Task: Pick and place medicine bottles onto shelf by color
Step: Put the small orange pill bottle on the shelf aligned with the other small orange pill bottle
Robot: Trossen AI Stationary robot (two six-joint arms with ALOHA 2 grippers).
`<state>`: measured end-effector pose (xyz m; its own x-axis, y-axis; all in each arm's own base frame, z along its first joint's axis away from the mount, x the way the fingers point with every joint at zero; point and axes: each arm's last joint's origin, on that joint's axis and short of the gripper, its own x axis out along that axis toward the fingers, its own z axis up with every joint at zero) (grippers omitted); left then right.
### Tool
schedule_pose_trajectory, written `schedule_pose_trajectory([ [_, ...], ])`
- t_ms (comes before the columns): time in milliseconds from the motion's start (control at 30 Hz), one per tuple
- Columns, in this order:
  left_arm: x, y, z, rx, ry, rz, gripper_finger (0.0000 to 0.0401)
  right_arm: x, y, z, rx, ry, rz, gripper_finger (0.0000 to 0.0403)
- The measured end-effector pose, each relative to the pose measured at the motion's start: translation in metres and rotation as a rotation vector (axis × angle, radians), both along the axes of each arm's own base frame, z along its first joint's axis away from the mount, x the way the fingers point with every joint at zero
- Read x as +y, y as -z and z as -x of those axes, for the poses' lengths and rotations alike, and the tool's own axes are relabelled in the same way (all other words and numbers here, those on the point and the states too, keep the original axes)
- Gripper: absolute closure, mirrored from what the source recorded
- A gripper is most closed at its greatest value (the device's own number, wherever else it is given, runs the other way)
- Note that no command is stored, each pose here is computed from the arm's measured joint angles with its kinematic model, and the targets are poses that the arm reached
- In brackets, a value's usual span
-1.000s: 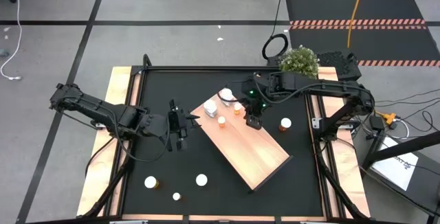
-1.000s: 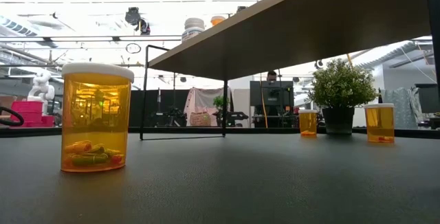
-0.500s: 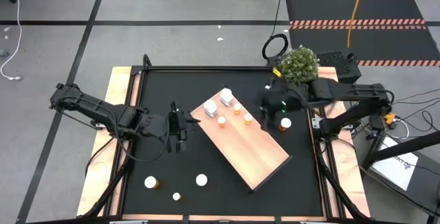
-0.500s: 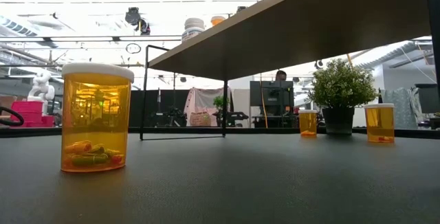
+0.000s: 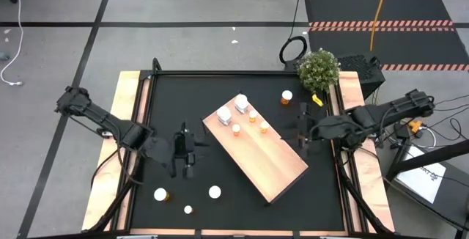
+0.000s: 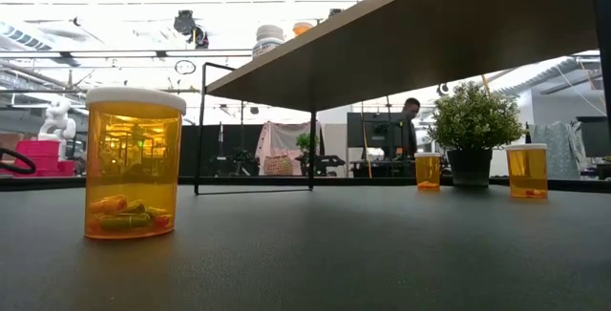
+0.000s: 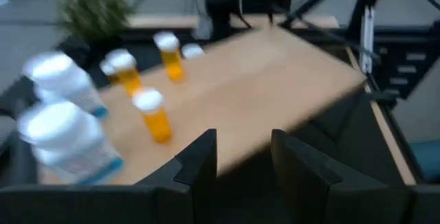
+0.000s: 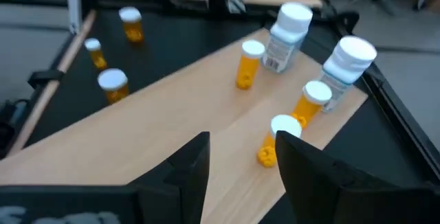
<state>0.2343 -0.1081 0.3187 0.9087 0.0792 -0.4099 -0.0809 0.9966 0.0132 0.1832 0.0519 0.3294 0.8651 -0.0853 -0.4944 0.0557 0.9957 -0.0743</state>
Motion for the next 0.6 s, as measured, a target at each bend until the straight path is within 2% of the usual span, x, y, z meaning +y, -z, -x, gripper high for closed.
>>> schedule_pose_trajectory([
  [233, -0.044, 0.024, -0.02, 0.232, 0.023, 0.064, 0.026, -0.009, -0.001, 0.025, -0.16, -0.038, 0.031, 0.0243],
  [433, -0.08, 0.03, -0.038, 0.47, 0.032, 0.215, 0.0252, -0.013, 0.002, 0.035, -0.179, -0.04, 0.029, 0.0243],
  [600, -0.103, 0.026, -0.048, 0.594, -0.017, 0.275, 0.0213, -0.013, 0.007, 0.036, -0.15, -0.043, 0.034, 0.0243],
])
